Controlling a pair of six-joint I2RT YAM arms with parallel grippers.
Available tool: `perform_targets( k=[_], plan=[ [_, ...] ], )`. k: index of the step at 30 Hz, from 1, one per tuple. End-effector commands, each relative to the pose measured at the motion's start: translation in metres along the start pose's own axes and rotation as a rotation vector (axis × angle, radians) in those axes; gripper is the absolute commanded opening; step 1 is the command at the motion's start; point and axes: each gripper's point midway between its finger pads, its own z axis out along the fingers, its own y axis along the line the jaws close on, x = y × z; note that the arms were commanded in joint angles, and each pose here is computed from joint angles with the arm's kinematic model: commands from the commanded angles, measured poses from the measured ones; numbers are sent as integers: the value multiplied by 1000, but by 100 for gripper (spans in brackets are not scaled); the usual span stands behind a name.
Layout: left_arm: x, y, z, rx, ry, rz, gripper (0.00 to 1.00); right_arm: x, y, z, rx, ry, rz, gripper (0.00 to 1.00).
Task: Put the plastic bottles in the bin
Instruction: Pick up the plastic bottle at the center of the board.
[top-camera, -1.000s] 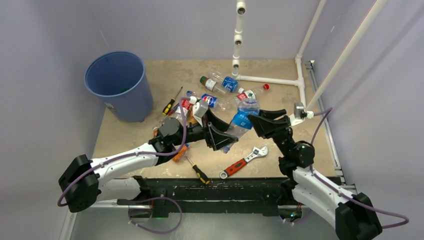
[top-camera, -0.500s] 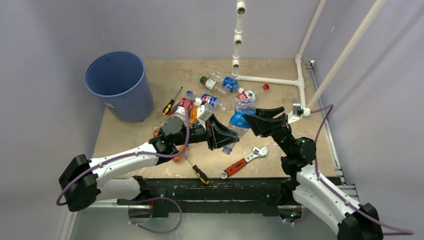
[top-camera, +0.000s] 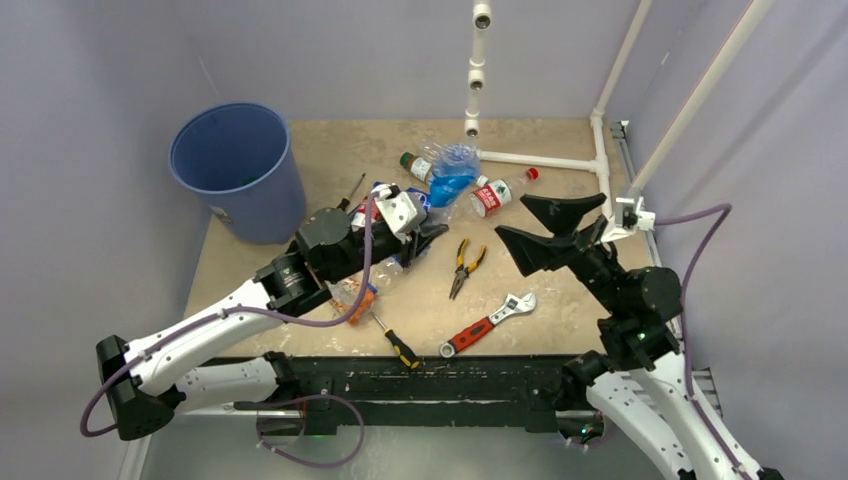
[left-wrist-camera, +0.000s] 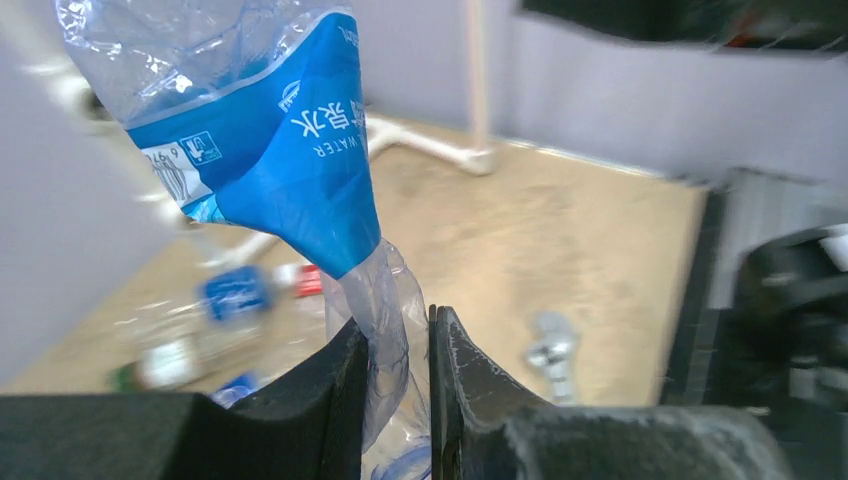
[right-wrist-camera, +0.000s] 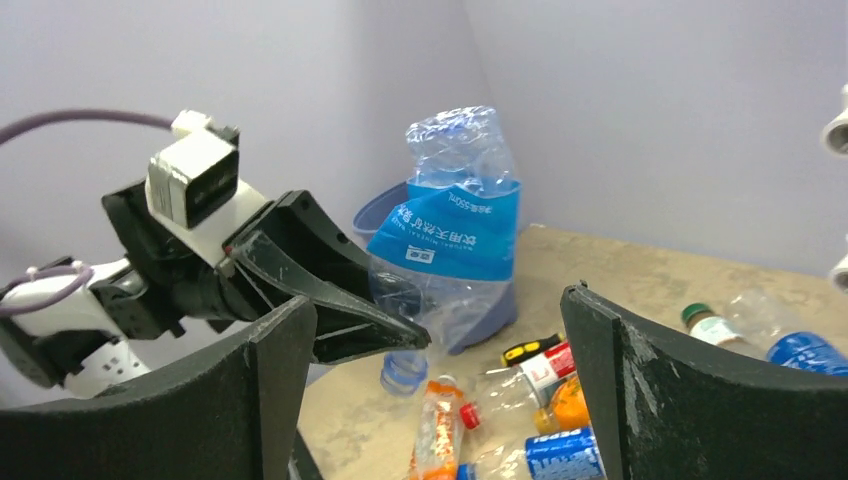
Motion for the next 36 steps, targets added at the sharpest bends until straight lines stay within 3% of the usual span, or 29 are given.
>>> perform_targets(
  k=[1, 10, 11, 20, 24, 32, 36],
  plan=[
    [14, 63, -29, -278, 182, 441, 0, -9, -11, -7, 115, 29, -24, 96],
    [25, 82, -46, -507, 341, 1399, 0, -13, 0, 9, 94, 136, 9, 97],
    [22, 81, -46, -504, 346, 1454, 0, -11, -2, 9, 106, 161, -1, 97],
    [14, 37, -21, -403, 282, 1671, 0, 41, -27, 23, 135, 439, -13, 97],
    [15, 24, -8, -352, 266, 1717, 0, 47, -24, 23, 108, 466, 2, 98],
    [60, -2, 9, -129, 329, 1828, 0, 81, -45, 5, 206, 610, 30, 98],
    [62, -7, 9, -109, 326, 1836, 0, 108, -48, -14, 218, 687, 80, 99]
  ],
)
